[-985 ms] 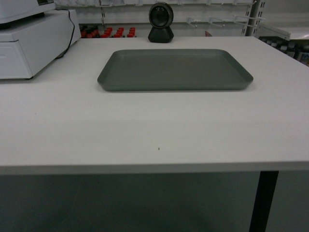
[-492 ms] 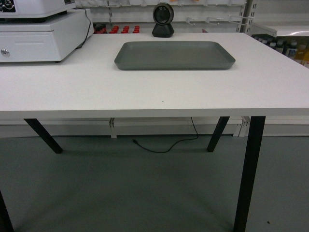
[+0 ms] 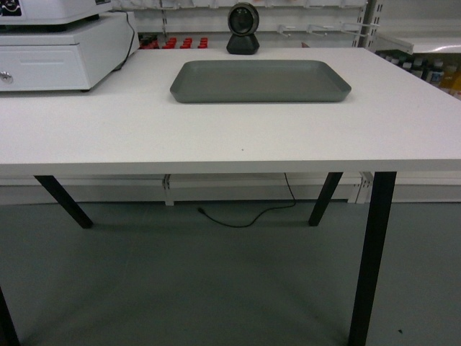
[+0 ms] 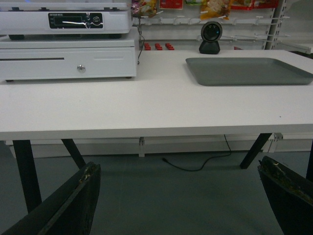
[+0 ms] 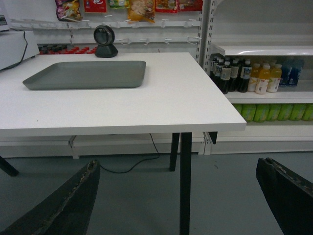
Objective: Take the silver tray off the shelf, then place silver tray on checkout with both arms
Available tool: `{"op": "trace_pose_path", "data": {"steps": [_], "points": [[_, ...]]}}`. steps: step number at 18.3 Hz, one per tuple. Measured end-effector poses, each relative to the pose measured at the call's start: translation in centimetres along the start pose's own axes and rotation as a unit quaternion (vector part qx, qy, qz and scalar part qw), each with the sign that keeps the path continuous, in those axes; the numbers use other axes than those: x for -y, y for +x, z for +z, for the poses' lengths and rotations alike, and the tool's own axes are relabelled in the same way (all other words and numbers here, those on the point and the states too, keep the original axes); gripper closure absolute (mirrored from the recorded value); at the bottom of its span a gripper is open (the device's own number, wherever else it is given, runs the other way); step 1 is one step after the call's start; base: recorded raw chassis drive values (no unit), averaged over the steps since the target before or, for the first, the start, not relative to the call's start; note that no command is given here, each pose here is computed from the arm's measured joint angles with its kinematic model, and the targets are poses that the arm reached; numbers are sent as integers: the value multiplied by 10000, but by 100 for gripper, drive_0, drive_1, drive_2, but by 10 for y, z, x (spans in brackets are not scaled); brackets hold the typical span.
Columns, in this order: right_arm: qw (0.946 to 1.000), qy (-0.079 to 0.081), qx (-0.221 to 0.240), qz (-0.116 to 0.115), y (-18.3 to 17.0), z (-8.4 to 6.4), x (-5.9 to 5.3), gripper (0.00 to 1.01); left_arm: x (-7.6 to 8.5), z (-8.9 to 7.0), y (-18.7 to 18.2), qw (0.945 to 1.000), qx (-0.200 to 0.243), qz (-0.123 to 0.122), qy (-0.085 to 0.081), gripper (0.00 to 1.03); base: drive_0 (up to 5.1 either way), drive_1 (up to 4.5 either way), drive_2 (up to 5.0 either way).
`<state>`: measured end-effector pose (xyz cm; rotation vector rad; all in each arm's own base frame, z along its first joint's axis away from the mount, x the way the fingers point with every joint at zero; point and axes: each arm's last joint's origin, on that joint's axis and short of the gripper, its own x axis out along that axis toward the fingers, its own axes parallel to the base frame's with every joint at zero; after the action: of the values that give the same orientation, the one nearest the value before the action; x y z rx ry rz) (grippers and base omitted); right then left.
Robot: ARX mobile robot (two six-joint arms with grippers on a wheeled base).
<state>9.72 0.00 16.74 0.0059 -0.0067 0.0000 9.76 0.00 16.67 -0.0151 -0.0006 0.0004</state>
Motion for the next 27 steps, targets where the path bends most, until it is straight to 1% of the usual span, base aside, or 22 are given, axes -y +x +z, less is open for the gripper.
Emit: {"op": "trace_pose_path", "data": {"steps": [27], "points": [[10000, -17, -19, 2, 0, 0, 0, 3, 0, -1, 0, 10000, -27, -2, 10, 5, 16, -406, 437]]}}
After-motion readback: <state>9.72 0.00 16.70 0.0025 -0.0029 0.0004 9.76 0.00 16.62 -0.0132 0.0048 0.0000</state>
